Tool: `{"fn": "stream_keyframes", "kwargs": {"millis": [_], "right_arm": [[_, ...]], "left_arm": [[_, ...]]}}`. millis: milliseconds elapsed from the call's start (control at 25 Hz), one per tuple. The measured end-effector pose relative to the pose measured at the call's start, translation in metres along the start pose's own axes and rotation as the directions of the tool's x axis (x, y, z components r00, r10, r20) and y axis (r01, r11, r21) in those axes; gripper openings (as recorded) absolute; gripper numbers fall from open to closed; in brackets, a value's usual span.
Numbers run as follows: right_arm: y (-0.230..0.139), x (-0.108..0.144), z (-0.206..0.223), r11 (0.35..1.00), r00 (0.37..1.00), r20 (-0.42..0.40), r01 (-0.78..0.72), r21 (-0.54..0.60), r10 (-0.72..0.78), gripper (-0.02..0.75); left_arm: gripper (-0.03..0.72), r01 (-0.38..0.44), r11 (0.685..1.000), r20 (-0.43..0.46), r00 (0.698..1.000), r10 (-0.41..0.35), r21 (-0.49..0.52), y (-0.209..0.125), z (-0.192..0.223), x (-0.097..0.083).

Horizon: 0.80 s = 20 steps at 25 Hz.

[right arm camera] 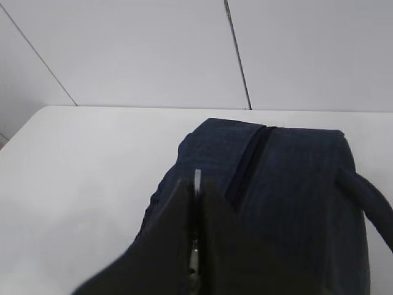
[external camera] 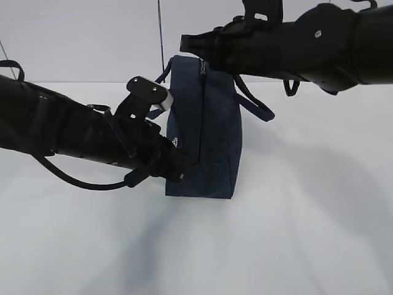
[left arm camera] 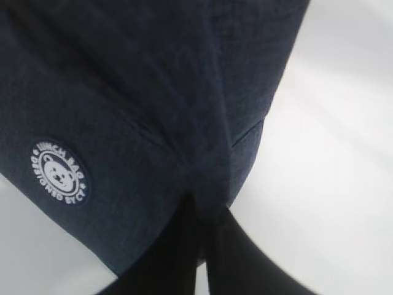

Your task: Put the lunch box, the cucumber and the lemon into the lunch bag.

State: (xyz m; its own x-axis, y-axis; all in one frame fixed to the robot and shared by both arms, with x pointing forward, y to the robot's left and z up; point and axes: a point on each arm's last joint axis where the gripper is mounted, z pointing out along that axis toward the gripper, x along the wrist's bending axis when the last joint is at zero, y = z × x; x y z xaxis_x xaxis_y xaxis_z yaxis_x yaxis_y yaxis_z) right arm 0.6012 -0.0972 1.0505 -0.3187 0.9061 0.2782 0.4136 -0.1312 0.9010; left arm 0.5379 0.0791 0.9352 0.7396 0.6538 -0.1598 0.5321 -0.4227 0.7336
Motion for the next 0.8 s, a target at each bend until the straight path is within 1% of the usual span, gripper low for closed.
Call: {"fn": "stream_keyframes", "kwargs": {"millis": [80, 200, 480, 600, 800], "right_arm": [[0.002, -0.004, 0.006, 1.000, 1.000, -0.003, -0.006, 0.028, 0.006, 0.000], [0.004, -0.004, 0.016, 0.999, 1.000, -0.010, -0.009, 0.036, 0.010, 0.000], [0.005, 0.000, 0.041, 0.999, 1.000, -0.025, -0.009, 0.046, 0.011, 0.000], [0.011, 0.000, 0.050, 1.000, 1.000, -0.029, -0.012, 0.027, 0.013, 0.000], [0.019, -0.010, 0.059, 1.000, 1.000, -0.019, -0.021, 0.021, 0.021, 0.000]], "left_arm": [[-0.010, 0.000, 1.000, 0.000, 1.000, 0.000, 0.000, 0.000, 0.000, 0.000], [-0.010, 0.000, 1.000, 0.000, 1.000, 0.000, 0.000, 0.000, 0.000, 0.000], [-0.010, 0.000, 1.000, 0.001, 1.000, 0.000, 0.000, 0.000, 0.000, 0.000], [-0.010, 0.000, 1.000, 0.002, 1.000, 0.000, 0.000, 0.000, 0.000, 0.000], [-0.010, 0.000, 1.000, 0.002, 1.000, 0.000, 0.000, 0.000, 0.000, 0.000]]}}
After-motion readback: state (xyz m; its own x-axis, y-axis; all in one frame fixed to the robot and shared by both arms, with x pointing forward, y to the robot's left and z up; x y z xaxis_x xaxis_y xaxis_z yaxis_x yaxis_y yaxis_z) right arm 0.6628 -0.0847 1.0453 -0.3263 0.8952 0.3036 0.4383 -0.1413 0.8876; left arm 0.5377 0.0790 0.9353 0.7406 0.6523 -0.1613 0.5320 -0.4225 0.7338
